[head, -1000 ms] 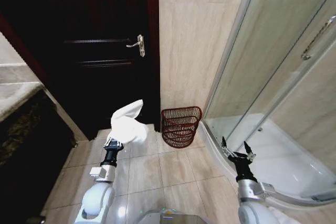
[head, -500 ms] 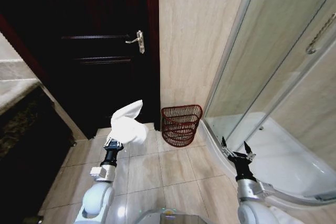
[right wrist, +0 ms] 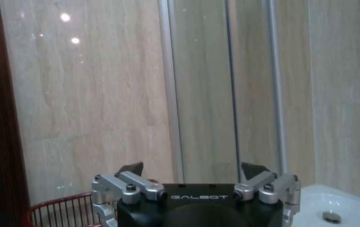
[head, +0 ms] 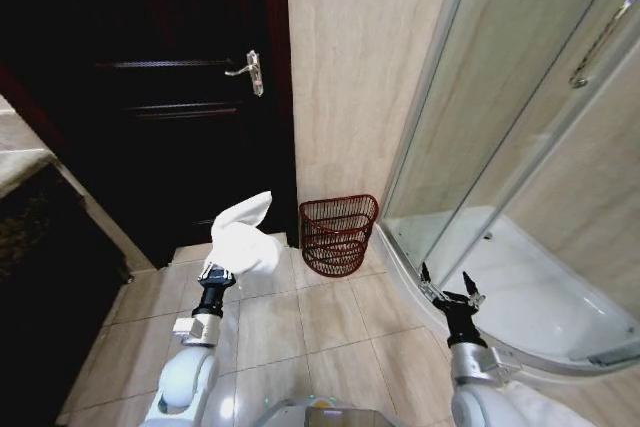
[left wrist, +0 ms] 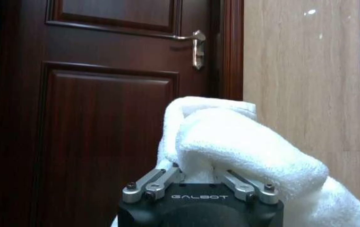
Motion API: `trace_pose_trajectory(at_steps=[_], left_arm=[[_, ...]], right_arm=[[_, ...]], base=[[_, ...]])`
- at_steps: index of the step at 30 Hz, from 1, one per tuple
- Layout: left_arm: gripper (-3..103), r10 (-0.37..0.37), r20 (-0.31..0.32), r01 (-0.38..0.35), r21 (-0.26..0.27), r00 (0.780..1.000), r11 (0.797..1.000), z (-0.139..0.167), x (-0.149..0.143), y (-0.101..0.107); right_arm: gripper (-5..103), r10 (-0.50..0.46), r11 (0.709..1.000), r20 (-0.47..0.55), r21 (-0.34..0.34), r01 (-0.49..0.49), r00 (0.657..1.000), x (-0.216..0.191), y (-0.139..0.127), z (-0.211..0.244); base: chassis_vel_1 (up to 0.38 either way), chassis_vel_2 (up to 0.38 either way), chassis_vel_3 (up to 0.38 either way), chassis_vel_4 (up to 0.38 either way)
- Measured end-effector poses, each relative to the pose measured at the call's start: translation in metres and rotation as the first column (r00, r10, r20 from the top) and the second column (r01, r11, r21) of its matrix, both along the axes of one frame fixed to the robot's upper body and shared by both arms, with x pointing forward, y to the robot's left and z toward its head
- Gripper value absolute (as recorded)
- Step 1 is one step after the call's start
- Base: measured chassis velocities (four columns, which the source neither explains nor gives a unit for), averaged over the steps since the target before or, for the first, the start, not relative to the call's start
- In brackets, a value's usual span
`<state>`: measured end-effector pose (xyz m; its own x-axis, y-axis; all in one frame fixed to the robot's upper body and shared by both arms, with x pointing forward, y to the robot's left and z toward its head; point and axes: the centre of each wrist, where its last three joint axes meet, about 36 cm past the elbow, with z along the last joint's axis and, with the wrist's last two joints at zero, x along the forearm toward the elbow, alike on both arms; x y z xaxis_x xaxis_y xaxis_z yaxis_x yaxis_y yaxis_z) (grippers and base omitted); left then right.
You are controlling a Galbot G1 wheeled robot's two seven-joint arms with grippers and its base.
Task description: Discard the used towel into the hamper.
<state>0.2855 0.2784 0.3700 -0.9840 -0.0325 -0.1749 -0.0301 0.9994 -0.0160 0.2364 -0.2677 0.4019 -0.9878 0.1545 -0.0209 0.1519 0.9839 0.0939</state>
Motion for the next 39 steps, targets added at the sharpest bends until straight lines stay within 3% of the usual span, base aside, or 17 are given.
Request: trace_pose_trajectory(at_steps=[7,39], left_arm=[[12,-0.03,0.019,0.03,0.013,0.999,0.999,-0.0015,0.0005,0.0024],[12,-0.027,0.023,0.027,0.012,0.999,1.0,-0.0014,0.0041,-0.0001]], right_arm=[[100,0.016,1.0,0.006,-0.003,-0.016,1.0,0.0012,-0.0022,0.0002],[100,0.015,1.0,-0.005,0.004,-0.015,1.0,0.0061,0.0023,0.0072]], base=[[0.0,0.0,0.0,0.0],[-0.049,0.047,0.046,-0.048]])
